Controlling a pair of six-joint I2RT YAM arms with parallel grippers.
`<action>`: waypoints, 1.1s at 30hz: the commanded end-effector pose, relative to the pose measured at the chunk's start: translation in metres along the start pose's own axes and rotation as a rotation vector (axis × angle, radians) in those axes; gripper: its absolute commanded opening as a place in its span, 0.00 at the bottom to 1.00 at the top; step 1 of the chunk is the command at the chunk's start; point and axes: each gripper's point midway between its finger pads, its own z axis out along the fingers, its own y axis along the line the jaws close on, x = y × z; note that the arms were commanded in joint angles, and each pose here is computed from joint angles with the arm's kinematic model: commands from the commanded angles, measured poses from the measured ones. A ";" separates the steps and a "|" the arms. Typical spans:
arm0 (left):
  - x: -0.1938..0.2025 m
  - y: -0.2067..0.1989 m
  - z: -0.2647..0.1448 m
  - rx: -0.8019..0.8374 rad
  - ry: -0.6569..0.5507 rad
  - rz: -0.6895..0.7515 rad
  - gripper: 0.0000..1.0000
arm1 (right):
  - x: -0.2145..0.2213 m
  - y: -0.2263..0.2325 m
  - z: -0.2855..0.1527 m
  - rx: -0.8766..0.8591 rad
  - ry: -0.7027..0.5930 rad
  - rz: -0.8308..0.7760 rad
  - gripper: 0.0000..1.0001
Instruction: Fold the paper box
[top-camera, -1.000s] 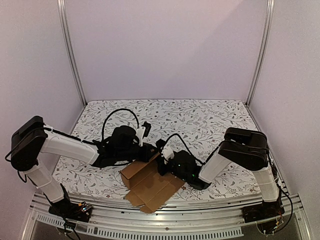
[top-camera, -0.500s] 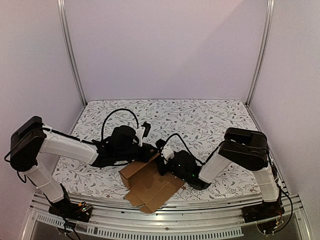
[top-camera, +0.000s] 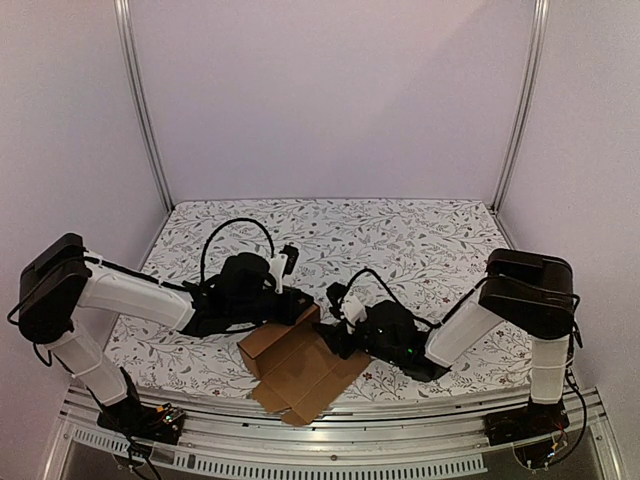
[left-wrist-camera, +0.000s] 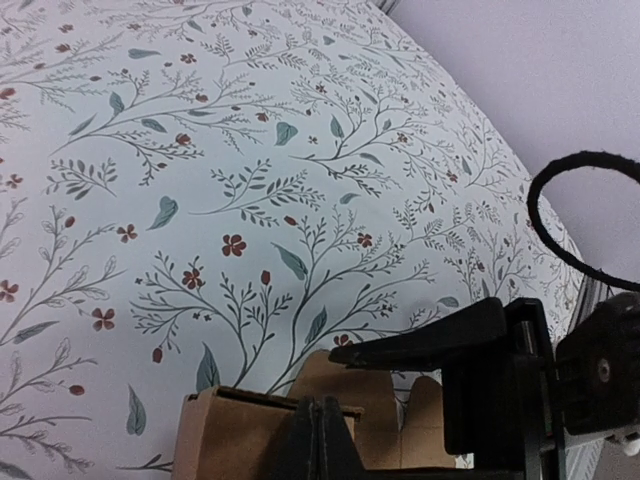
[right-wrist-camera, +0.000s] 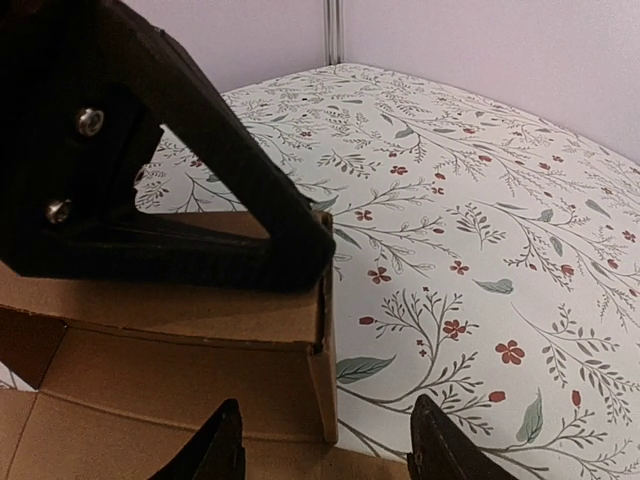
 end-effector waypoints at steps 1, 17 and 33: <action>0.035 0.024 -0.003 -0.091 0.102 0.017 0.00 | -0.006 0.009 -0.025 -0.040 0.049 -0.009 0.57; -0.031 -0.001 -0.039 -0.058 0.013 0.041 0.07 | -0.021 -0.006 -0.109 -0.003 0.311 0.079 0.80; -0.010 0.013 -0.106 -0.178 0.246 0.030 0.56 | -0.006 -0.010 -0.175 0.083 0.598 0.193 0.81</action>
